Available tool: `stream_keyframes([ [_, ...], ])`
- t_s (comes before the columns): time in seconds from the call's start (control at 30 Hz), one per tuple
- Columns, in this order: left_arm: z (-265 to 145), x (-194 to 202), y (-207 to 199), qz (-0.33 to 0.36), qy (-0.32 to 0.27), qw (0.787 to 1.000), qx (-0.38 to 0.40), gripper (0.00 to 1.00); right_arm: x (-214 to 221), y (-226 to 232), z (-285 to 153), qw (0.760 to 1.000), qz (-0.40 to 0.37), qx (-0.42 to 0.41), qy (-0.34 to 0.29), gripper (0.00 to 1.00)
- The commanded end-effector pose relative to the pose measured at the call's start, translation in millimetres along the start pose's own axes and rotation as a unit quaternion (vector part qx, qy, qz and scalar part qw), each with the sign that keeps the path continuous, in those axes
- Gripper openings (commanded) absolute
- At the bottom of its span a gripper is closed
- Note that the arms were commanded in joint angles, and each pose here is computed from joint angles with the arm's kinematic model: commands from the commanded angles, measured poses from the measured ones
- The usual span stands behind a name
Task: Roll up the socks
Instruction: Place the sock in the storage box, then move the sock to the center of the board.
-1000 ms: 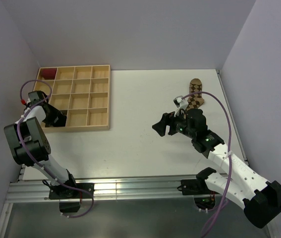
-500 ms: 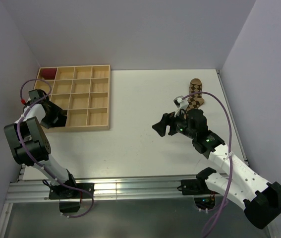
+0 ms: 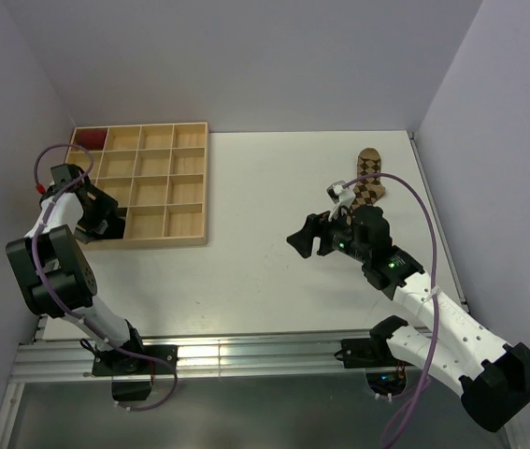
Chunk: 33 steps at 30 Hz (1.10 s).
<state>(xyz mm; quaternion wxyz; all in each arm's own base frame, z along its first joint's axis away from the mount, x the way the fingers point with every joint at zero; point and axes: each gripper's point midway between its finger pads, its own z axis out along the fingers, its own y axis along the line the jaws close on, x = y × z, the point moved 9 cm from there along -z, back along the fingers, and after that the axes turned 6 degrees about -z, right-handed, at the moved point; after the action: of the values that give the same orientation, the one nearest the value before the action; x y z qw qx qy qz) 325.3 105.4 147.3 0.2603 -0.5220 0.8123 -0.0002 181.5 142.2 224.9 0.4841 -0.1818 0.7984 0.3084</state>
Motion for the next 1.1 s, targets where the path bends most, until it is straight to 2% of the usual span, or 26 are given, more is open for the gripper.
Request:
stream_keyframes([
  [0.0,-23,-6,4,0.001,-0.017,1.0,-0.016,0.97,-7,3,-3,1.0,-0.018,-0.005,-0.023,0.83],
  [0.2,-55,-19,-1,-0.003,-0.055,0.998,0.009,0.96,-8,2,-1,1.0,-0.016,0.001,-0.022,0.83],
  [0.47,-137,-25,-8,0.015,-0.109,0.985,0.136,0.98,-14,-6,2,0.998,0.023,0.063,-0.003,0.87],
  [0.57,-154,-16,-3,0.026,-0.128,0.976,0.172,0.98,-16,-11,7,0.994,0.045,0.095,-0.002,0.88],
  [0.73,-163,14,-3,0.067,-0.12,0.961,0.241,0.97,-20,-34,21,0.977,0.092,0.191,0.022,0.86],
  [0.9,-173,73,-24,0.151,-0.068,0.925,0.343,0.97,-19,-71,44,0.953,0.122,0.271,0.052,0.86],
  [1.07,-173,121,-33,0.193,-0.022,0.891,0.409,0.96,-12,-121,64,0.925,0.172,0.327,0.085,0.84],
])
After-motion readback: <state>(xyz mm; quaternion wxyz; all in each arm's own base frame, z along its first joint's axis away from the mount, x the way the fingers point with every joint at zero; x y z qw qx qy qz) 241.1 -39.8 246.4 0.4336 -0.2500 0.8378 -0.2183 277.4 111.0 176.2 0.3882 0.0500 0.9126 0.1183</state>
